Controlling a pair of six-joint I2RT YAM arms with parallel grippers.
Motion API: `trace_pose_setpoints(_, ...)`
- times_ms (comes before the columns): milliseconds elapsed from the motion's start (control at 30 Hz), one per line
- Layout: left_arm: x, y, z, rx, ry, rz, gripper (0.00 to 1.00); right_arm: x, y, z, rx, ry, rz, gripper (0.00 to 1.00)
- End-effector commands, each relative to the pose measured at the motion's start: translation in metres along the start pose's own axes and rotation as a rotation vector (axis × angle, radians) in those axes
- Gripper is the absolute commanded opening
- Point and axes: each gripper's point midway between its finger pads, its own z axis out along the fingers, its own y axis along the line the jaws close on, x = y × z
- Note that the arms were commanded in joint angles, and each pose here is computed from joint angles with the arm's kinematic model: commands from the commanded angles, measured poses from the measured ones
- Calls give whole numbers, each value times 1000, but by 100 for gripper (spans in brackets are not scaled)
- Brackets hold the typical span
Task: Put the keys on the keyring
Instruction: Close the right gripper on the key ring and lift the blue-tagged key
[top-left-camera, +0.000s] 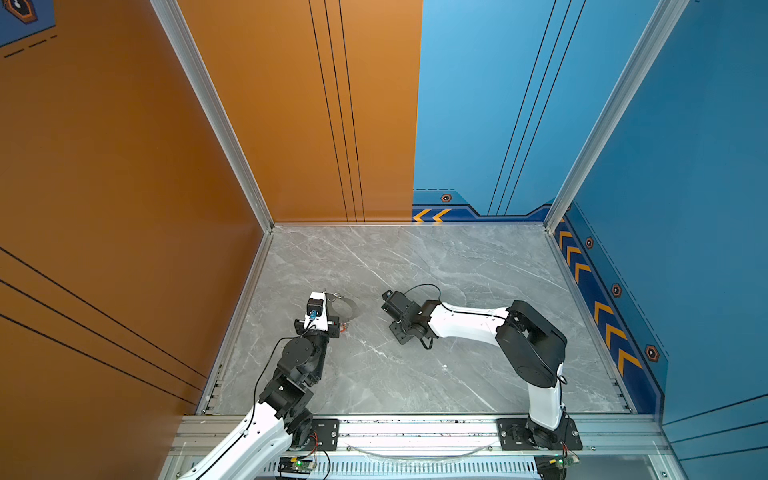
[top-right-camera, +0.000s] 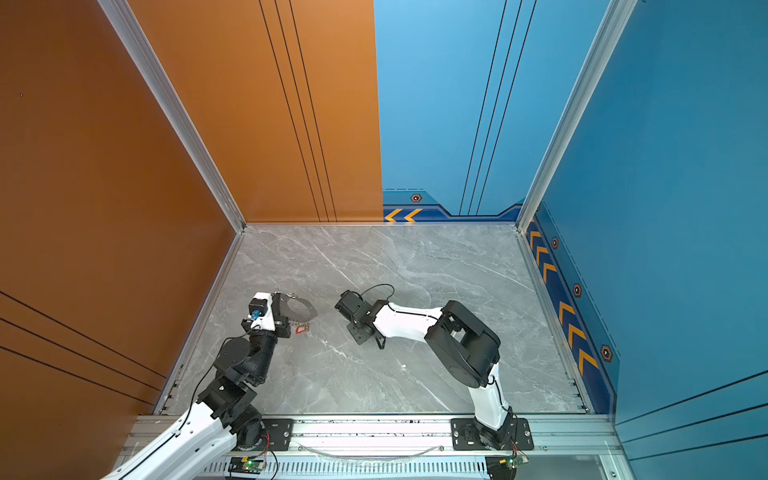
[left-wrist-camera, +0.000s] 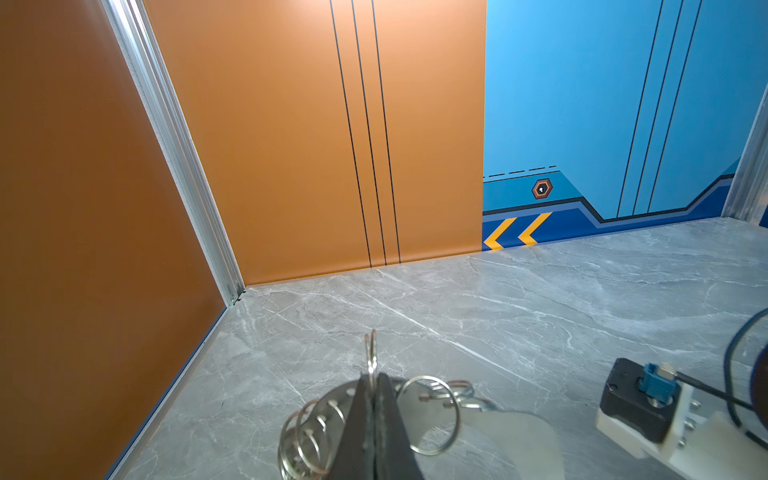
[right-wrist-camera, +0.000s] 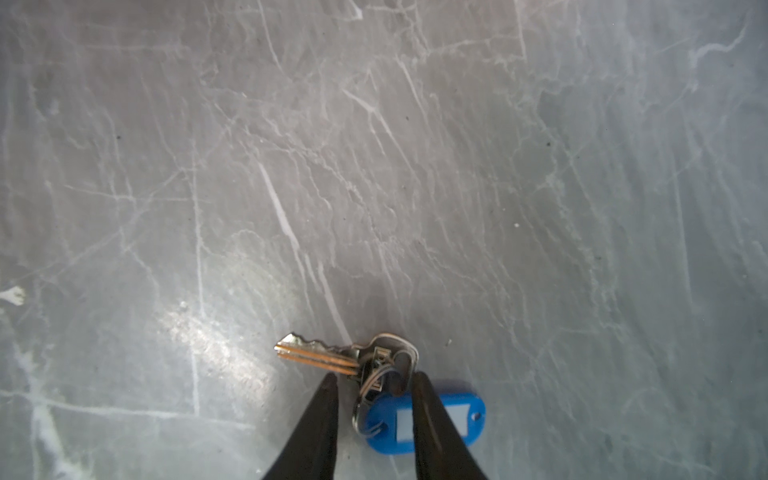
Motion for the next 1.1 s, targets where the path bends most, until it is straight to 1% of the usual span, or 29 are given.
trace_pose_setpoints(0, -10, 3, -1, -3, -41, -33, 0, -1, -4, -2, 50, 12, -23, 28)
trace_pose_setpoints(233, -9, 3, 0, -2, -39, -32, 0, -1, -9, -6, 91, 11, -46, 19)
trace_pose_setpoints(367, -10, 3, 0, -3, -42, -35, 0, -1, -12, -6, 107, 13, -47, 17)
trace_pose_setpoints(533, -9, 3, 0, -2, -39, -37, 0, 0, -14, -4, 114, 21, -38, 17)
trace_pose_setpoints(733, -9, 3, 0, -2, -39, -38, 0, 1, -14, -1, 103, 33, -30, 17)
trace_pose_setpoints(867, -9, 3, 0, -2, -39, -37, 0, 2, -12, 0, 96, 41, -33, 15)
trace_pose_setpoints(1067, -9, 3, 0, -1, -37, -39, 0, 0, -10, -6, 93, 26, -50, 5)
